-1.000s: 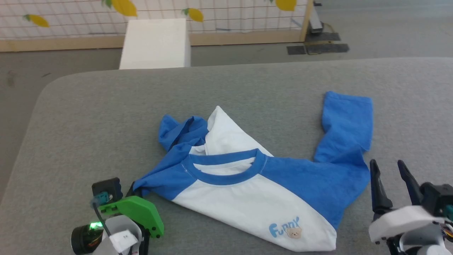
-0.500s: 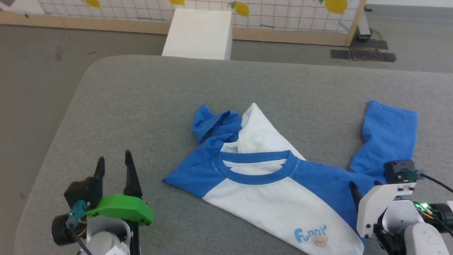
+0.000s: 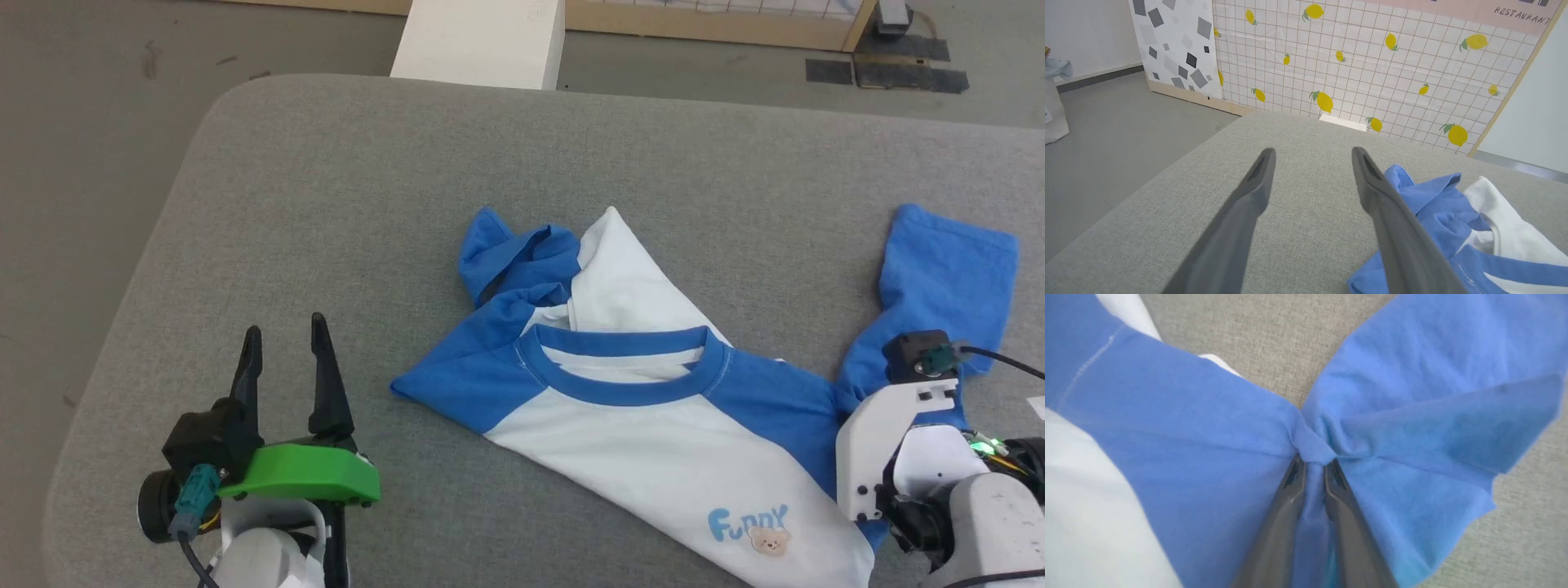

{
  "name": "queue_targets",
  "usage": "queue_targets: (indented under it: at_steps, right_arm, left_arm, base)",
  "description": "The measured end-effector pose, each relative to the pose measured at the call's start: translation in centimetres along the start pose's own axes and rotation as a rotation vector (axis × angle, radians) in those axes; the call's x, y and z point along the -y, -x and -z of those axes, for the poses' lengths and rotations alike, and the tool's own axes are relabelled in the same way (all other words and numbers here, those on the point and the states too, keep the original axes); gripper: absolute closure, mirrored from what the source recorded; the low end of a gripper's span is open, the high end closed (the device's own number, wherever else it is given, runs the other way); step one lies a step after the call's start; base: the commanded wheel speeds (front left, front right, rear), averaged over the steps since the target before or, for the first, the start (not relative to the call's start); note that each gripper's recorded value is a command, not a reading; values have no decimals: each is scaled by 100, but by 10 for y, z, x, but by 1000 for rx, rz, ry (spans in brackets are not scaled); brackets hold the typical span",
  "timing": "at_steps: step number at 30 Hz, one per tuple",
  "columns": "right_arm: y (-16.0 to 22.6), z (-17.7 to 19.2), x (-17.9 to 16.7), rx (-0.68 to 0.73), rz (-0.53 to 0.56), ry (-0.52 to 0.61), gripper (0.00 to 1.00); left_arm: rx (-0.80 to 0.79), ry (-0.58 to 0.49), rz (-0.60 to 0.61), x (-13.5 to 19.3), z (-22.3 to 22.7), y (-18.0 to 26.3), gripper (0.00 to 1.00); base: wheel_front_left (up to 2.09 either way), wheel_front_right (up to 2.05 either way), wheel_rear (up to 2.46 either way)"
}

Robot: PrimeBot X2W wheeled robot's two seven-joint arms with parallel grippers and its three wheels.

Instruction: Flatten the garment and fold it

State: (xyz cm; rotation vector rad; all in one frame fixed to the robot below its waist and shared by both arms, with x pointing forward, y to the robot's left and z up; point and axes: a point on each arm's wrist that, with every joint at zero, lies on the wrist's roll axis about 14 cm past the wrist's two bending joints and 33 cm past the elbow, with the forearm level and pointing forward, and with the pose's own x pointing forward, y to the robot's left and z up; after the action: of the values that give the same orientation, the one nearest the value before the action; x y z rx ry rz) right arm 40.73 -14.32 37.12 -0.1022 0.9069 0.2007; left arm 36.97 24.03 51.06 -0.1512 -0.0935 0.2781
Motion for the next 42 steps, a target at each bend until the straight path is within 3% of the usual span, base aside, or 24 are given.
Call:
queue_targets:
  at_steps: [4, 9, 16, 19, 20, 21, 22, 28, 34, 42]
  right_arm:
    - [9, -21, 24, 156, 52, -88, 100]
    - [43, -33, 94, 344, 235, -238, 100]
    - [90, 49, 179, 253, 522, -387, 100]
    - [97, 78, 186, 199, 548, -437, 97]
    - [99, 83, 186, 196, 547, -447, 67]
    - [100, 83, 185, 206, 543, -448, 24]
    - [101, 81, 184, 234, 537, -449, 0]
    - [118, 34, 169, 549, 492, -390, 0]
    - [139, -16, 131, 836, 395, -288, 0]
    - [148, -33, 93, 950, 301, -218, 0]
  left_arm:
    - [-7, -3, 23, 5, 4, -3, 0]
    - [-15, 8, 63, 16, 7, -4, 0]
    - [-21, 20, 122, 34, 10, -5, 0]
    - [-26, 25, 143, 42, 12, -7, 0]
    - [-29, 27, 151, 45, 13, -7, 0]
    - [-31, 28, 158, 48, 14, -7, 0]
    - [-34, 30, 167, 51, 15, -7, 0]
    - [-60, 48, 273, 85, 23, -4, 0]
    - [-93, 75, 558, 168, 32, 12, 0]
    - [-244, 29, 982, 277, 52, 57, 0]
  base:
    - [0, 0, 0]
    - [0, 0, 0]
    - [0, 0, 0]
    - [0, 0, 0]
    - [0, 0, 0]
    - [0, 0, 0]
    - [0, 0, 0]
    - [0, 0, 0]
    - [0, 0, 0]
    - [0, 0, 0]
